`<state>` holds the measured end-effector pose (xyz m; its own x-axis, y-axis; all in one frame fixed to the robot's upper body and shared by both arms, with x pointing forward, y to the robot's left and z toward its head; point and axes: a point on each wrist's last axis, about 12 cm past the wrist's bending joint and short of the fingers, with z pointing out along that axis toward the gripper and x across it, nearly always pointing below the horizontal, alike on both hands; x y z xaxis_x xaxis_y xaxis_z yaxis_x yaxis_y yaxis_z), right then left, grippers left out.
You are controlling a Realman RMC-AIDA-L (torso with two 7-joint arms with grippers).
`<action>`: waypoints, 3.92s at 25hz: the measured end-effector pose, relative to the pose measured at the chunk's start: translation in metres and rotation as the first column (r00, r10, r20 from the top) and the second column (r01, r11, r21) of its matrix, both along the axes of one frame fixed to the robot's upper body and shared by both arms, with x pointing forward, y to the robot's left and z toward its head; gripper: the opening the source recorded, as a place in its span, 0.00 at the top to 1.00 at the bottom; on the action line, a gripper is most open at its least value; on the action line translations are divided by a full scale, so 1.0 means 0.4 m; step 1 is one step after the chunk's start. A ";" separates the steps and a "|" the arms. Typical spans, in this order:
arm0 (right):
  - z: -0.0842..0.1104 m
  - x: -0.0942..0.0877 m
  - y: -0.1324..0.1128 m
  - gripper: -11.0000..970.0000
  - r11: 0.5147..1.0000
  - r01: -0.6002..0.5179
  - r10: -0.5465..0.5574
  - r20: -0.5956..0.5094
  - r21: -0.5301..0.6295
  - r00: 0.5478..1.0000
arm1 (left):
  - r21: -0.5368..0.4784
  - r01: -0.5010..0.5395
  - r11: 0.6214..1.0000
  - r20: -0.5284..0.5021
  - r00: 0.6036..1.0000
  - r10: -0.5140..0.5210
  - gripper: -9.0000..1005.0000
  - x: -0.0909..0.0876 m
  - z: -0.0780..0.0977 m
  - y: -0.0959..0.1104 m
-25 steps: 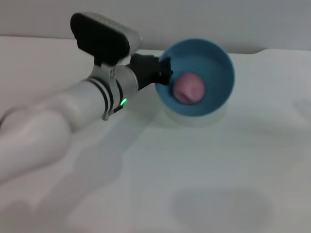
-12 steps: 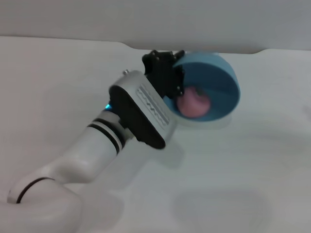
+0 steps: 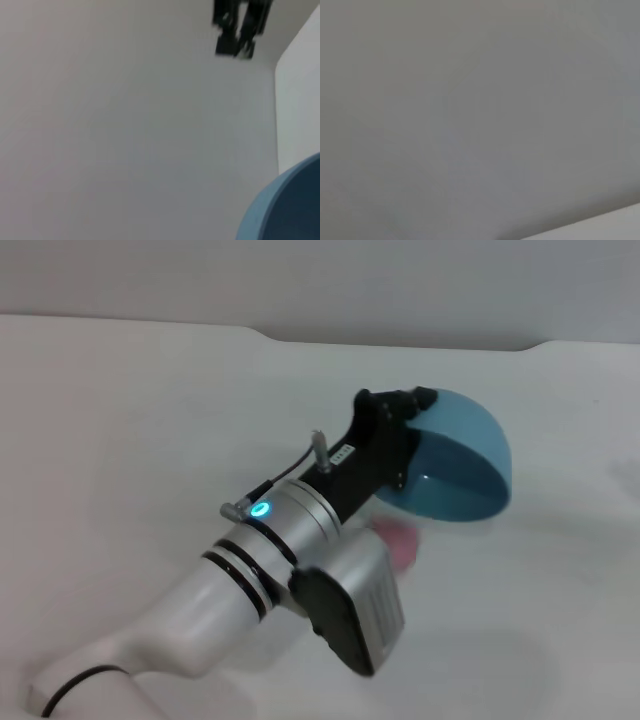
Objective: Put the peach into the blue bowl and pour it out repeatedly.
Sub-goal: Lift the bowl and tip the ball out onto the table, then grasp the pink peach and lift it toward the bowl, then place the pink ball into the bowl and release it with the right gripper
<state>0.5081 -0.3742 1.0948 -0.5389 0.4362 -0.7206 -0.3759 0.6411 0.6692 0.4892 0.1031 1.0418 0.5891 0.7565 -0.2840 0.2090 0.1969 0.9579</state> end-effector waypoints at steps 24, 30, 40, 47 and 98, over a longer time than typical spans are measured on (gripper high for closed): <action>0.001 0.019 0.114 0.51 0.931 -0.304 0.333 0.128 -0.203 0.934 | -0.401 -0.434 0.807 -0.626 0.773 0.104 0.99 0.231 0.146 0.070; -0.008 0.055 0.194 0.39 0.849 -0.455 0.484 0.051 -0.269 0.874 | -0.428 -0.566 0.705 -0.830 0.554 -0.059 0.99 0.297 0.173 0.160; -0.015 0.099 0.290 0.32 0.719 -0.611 0.614 -0.110 -0.332 0.782 | -0.079 -0.806 0.587 -0.997 0.064 -0.047 0.99 0.334 0.186 0.344; -0.029 0.130 0.392 0.32 0.564 -0.702 0.673 -0.252 -0.435 0.696 | 0.086 -0.846 0.527 -0.994 -0.106 -0.007 0.99 0.285 0.191 0.400; -0.020 0.156 0.438 0.83 0.632 -0.613 0.626 -0.152 -0.474 0.764 | 0.142 -0.821 0.553 -0.990 -0.129 0.062 0.99 0.251 0.194 0.381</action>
<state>0.5705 -0.1990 1.0869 -0.5345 -0.3904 -0.7496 -0.8144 0.4749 0.3334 0.5897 0.2555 1.1193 -0.8551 0.2190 -0.4699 0.3444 0.9175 -0.1990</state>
